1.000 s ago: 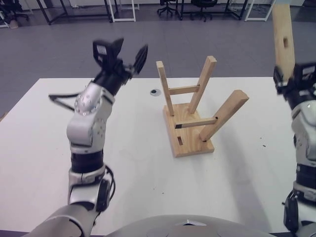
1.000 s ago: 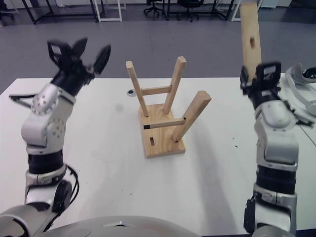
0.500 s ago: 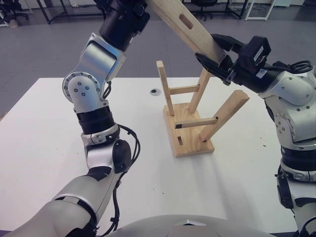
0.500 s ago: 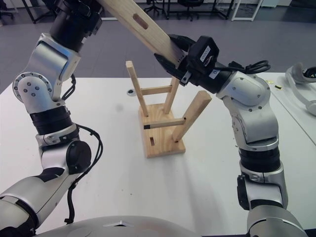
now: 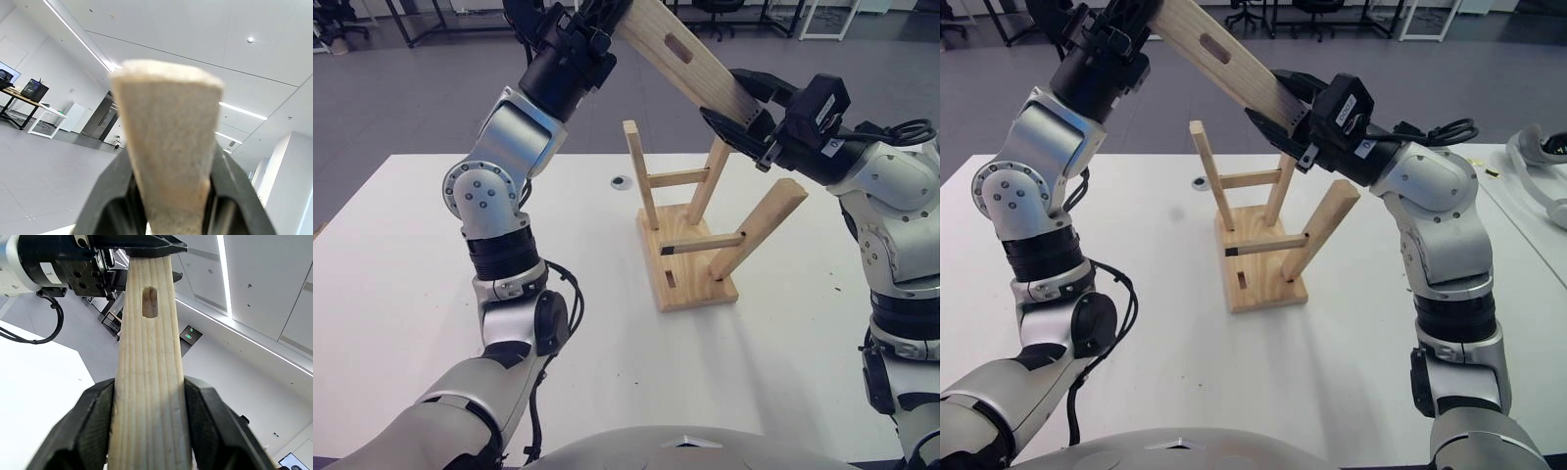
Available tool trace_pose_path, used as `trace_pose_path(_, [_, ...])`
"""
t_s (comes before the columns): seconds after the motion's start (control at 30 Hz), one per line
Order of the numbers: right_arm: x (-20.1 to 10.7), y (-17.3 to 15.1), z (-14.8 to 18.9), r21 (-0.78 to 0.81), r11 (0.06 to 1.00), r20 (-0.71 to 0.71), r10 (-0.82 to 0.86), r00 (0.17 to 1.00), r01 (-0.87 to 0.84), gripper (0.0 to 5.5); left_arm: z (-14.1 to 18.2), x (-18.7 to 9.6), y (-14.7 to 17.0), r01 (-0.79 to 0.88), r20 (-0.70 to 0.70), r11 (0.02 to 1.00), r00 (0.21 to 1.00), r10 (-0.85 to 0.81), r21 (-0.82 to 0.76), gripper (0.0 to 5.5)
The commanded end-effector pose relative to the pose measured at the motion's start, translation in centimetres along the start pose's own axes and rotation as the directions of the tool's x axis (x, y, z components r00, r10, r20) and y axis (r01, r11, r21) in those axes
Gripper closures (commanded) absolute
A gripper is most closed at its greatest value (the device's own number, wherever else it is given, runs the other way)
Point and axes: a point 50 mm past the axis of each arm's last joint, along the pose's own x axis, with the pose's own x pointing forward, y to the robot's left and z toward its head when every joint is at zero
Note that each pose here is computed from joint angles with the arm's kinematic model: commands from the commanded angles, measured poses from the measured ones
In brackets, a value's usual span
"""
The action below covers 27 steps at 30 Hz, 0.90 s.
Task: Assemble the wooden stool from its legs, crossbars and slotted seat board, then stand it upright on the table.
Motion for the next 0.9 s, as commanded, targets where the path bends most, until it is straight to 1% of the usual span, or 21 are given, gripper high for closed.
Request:
trace_pose_path(0.03, [-0.6, 0.4, -0.9, -0.027, 0.999, -0.081, 0.034, 0.996, -0.036, 2.44, 1.2, -1.2, -0.2, -0.045, 0.055, 0.998, 0.998, 0.043, 0.033, 4.46])
trace_pose_path(0.1, [-2.1, 0.0, -1.2, -0.055, 0.998, -0.138, 0.005, 0.990, -0.013, 2.07, 2.4, -2.6, -0.1, -0.104, 0.093, 0.992, 0.991, 0.097, 0.076, 4.46])
trace_pose_path(0.17, [-4.7, -2.6, -0.4, -0.035, 0.990, -0.148, -0.138, 0.979, 0.134, 1.66, 3.2, -4.7, -0.2, -0.188, 0.105, 0.962, 0.980, 0.169, 0.201, 4.46])
trace_pose_path(0.2, [-6.3, -3.8, -0.3, -0.028, 0.978, -0.174, -0.207, 0.963, 0.205, 1.57, 3.1, -5.9, -0.2, -0.233, 0.109, 0.946, 0.971, 0.213, 0.227, 4.46])
trace_pose_path(0.27, [-8.8, -4.7, -1.5, -0.027, 0.958, -0.268, -0.283, 0.921, 0.287, 1.57, 2.2, -7.8, -0.1, -0.306, 0.101, 0.919, 0.952, 0.290, 0.247, 4.46])
trace_pose_path(0.3, [-9.8, -4.2, -3.5, -0.026, 0.952, -0.369, -0.292, 0.882, 0.304, 1.57, 1.3, -8.7, 0.1, -0.341, 0.076, 0.900, 0.940, 0.333, 0.270, 4.46])
trace_pose_path(0.37, [-11.6, -0.9, -8.9, -0.004, 0.960, -0.599, -0.226, 0.768, 0.280, 1.57, -0.8, -10.5, 0.7, -0.410, 0.026, 0.849, 0.904, 0.427, 0.334, 4.46])
trace_pose_path(0.4, [-12.4, 1.7, -11.4, 0.013, 0.974, -0.684, -0.158, 0.712, 0.228, 1.57, -1.7, -11.4, 1.0, -0.444, 0.015, 0.829, 0.884, 0.468, 0.340, 4.47])
trace_pose_path(0.43, [-13.0, 4.3, -13.3, 0.045, 0.982, -0.736, -0.092, 0.671, 0.184, 1.57, -2.6, -12.0, 1.4, -0.476, 0.009, 0.813, 0.865, 0.502, 0.336, 4.47])
trace_pose_path(0.53, [-13.9, 10.3, -16.7, 0.117, 0.989, -0.794, 0.036, 0.607, 0.095, 1.57, -4.6, -13.7, 2.3, -0.571, 0.017, 0.774, 0.808, 0.589, 0.274, 4.47])
trace_pose_path(0.57, [-13.8, 11.8, -17.3, 0.143, 0.986, -0.793, 0.064, 0.606, 0.083, 1.57, -5.1, -14.2, 2.5, -0.599, 0.023, 0.763, 0.790, 0.613, 0.245, 4.47])
trace_pose_path(0.63, [-13.1, 13.9, -17.5, 0.204, 0.976, -0.760, 0.107, 0.641, 0.079, 1.57, -5.9, -15.1, 3.0, -0.649, 0.027, 0.737, 0.754, 0.656, 0.188, 4.47])
trace_pose_path(0.7, [-11.9, 15.3, -16.7, 0.264, 0.963, -0.699, 0.151, 0.699, 0.057, 1.57, -6.5, -16.1, 3.3, -0.677, 0.011, 0.705, 0.723, 0.691, 0.213, 4.47])
trace_pose_path(0.77, [-11.1, 16.3, -15.8, 0.287, 0.958, -0.653, 0.186, 0.734, 0.012, 1.57, -7.2, -16.9, 3.4, -0.684, -0.015, 0.676, 0.700, 0.714, 0.273, 4.47])
trace_pose_path(0.83, [-10.5, 16.9, -15.1, 0.305, 0.952, -0.619, 0.203, 0.759, -0.006, 1.57, -7.7, -17.2, 3.4, -0.689, -0.022, 0.669, 0.692, 0.721, 0.279, 4.47])
trace_pose_path(0.9, [-10.2, 17.0, -14.9, 0.302, 0.953, -0.615, 0.193, 0.765, 0.002, 1.57, -7.9, -17.4, 3.6, -0.698, -0.008, 0.659, 0.685, 0.729, 0.280, 4.47])
